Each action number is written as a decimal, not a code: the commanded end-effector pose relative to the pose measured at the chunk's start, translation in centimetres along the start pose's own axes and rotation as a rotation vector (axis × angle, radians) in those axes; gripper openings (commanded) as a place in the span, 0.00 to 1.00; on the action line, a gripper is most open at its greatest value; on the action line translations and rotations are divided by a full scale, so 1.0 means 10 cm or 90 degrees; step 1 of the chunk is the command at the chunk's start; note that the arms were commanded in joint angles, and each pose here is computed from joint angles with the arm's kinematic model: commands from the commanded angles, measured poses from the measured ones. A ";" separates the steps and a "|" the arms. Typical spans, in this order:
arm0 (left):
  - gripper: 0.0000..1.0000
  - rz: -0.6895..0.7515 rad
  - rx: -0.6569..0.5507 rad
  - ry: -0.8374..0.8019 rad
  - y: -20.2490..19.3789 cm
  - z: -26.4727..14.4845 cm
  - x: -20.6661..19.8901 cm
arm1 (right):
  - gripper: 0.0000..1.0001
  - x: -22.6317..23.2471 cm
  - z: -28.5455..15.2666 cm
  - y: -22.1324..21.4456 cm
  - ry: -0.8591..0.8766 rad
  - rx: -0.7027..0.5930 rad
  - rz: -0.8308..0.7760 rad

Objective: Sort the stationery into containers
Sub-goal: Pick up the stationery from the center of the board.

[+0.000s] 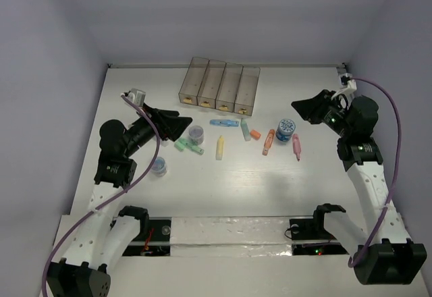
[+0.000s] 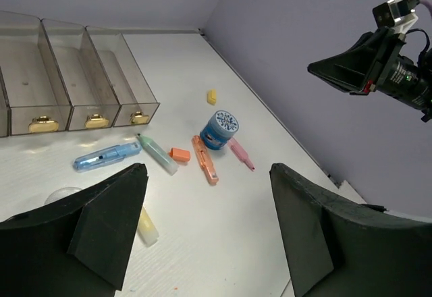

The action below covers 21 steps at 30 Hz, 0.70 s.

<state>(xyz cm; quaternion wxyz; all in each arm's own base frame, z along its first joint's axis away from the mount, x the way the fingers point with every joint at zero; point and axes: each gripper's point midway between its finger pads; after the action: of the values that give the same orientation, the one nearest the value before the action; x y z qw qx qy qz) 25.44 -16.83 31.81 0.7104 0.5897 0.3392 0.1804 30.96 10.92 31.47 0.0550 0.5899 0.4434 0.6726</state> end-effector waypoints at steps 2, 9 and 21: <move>0.66 0.019 -0.003 -0.004 0.01 -0.02 -0.04 | 0.06 -0.06 0.04 0.01 -0.041 -0.001 -0.024; 0.18 0.027 0.012 -0.004 -0.09 -0.03 -0.09 | 0.00 -0.10 0.29 -0.30 -0.125 0.060 -0.072; 0.25 0.081 0.085 0.098 -0.34 -0.10 0.11 | 1.00 -1.32 0.33 -0.63 -0.460 0.087 -0.126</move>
<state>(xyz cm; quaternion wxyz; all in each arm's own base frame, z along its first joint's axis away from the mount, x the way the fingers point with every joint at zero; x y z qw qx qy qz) 24.09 -16.98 27.47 0.6398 0.6429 0.3660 0.2084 34.39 10.87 18.99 0.1751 0.7265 0.5018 0.4356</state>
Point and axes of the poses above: each gripper's point midway between its finger pads, its own z axis out along the fingers, its own x axis along the line the jaws close on, y = z × x, and after that the axes turned 15 degrees about z, right-handed
